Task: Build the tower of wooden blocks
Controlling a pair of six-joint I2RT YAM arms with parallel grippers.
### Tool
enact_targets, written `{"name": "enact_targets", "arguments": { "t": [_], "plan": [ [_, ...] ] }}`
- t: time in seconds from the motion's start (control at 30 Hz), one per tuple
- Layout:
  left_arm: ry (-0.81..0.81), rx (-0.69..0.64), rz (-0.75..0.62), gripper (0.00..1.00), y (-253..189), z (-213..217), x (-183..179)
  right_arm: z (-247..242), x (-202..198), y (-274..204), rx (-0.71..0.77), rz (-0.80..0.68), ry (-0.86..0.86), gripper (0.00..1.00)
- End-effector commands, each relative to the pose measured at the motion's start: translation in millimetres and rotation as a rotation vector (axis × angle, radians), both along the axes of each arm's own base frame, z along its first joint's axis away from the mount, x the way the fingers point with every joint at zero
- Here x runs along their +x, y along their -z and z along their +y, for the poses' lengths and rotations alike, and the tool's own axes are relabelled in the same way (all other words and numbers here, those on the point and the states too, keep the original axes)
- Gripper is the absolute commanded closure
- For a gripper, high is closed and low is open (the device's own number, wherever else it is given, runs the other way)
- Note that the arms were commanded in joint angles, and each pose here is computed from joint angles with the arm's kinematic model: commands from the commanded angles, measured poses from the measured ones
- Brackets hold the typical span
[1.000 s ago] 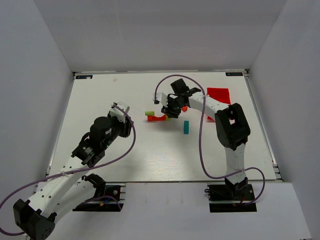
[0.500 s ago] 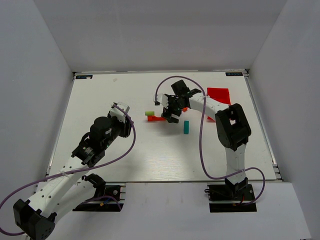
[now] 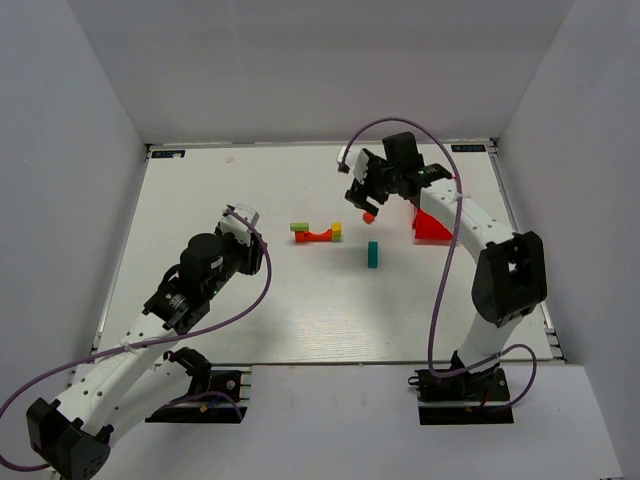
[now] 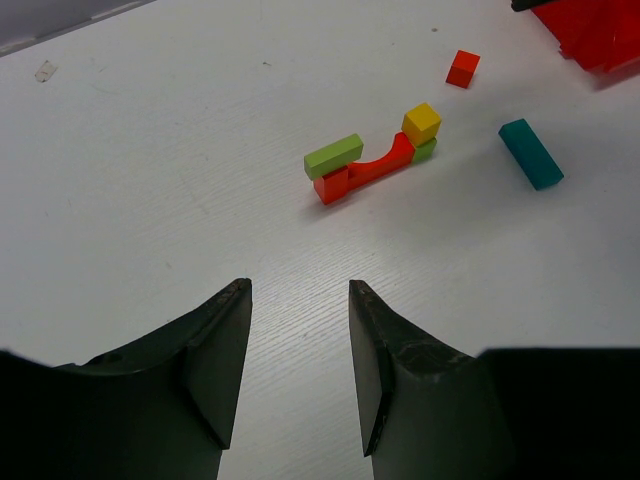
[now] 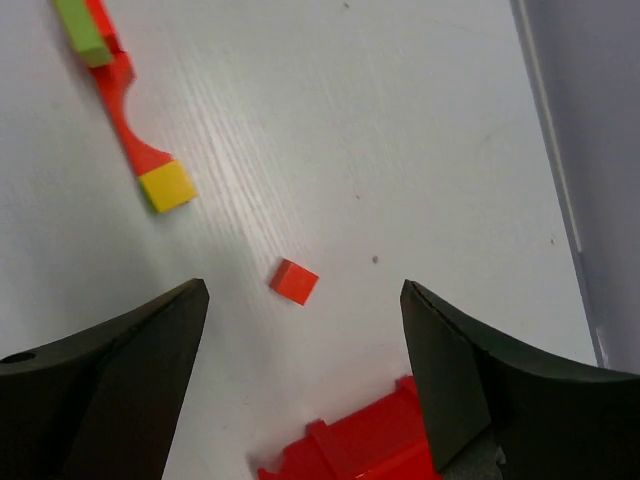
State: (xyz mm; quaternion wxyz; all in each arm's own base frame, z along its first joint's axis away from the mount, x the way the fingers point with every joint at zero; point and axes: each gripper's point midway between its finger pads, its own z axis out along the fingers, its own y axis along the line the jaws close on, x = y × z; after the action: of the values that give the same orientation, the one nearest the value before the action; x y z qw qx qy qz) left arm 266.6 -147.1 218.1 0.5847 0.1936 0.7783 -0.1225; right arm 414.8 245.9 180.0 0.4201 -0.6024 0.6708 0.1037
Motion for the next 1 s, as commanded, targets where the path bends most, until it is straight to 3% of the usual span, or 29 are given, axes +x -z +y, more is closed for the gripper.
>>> {"name": "enact_targets", "arguments": {
  "t": [0.0,0.07,0.1,0.13,0.17,0.2,0.3,0.43,0.57,0.97],
  "plan": [
    [0.001,-0.008,-0.009,0.46,-5,0,0,-17,33,15,0.013,0.048,0.195,0.18],
    [0.001,-0.008,-0.009,0.46,-5,0,0,-29,39,63,-0.034,0.204,0.286,0.43],
    [0.001,-0.008,-0.009,0.46,-5,0,0,-24,58,40,-0.002,0.169,0.305,0.79],
    [0.001,-0.008,-0.009,0.46,-5,0,0,-29,47,69,-0.037,0.299,0.342,0.85],
    [0.001,-0.008,-0.009,0.46,-5,0,0,-31,50,88,-0.057,0.345,0.357,0.85],
    [0.001,-0.008,-0.009,0.46,-5,0,0,-29,58,81,-0.041,0.339,0.368,0.79],
    [0.001,-0.008,-0.009,0.46,-5,0,0,-33,66,99,-0.064,0.327,0.401,0.47],
    [0.001,-0.008,-0.009,0.46,-5,0,0,-39,73,112,-0.091,0.315,0.430,0.33],
    [0.001,-0.008,-0.009,0.46,-5,0,0,-40,70,119,-0.095,0.337,0.429,0.28],
    [0.010,-0.010,-0.008,0.46,-5,-2,-1,-37,56,94,-0.064,0.329,0.358,0.33]
  ]
}}
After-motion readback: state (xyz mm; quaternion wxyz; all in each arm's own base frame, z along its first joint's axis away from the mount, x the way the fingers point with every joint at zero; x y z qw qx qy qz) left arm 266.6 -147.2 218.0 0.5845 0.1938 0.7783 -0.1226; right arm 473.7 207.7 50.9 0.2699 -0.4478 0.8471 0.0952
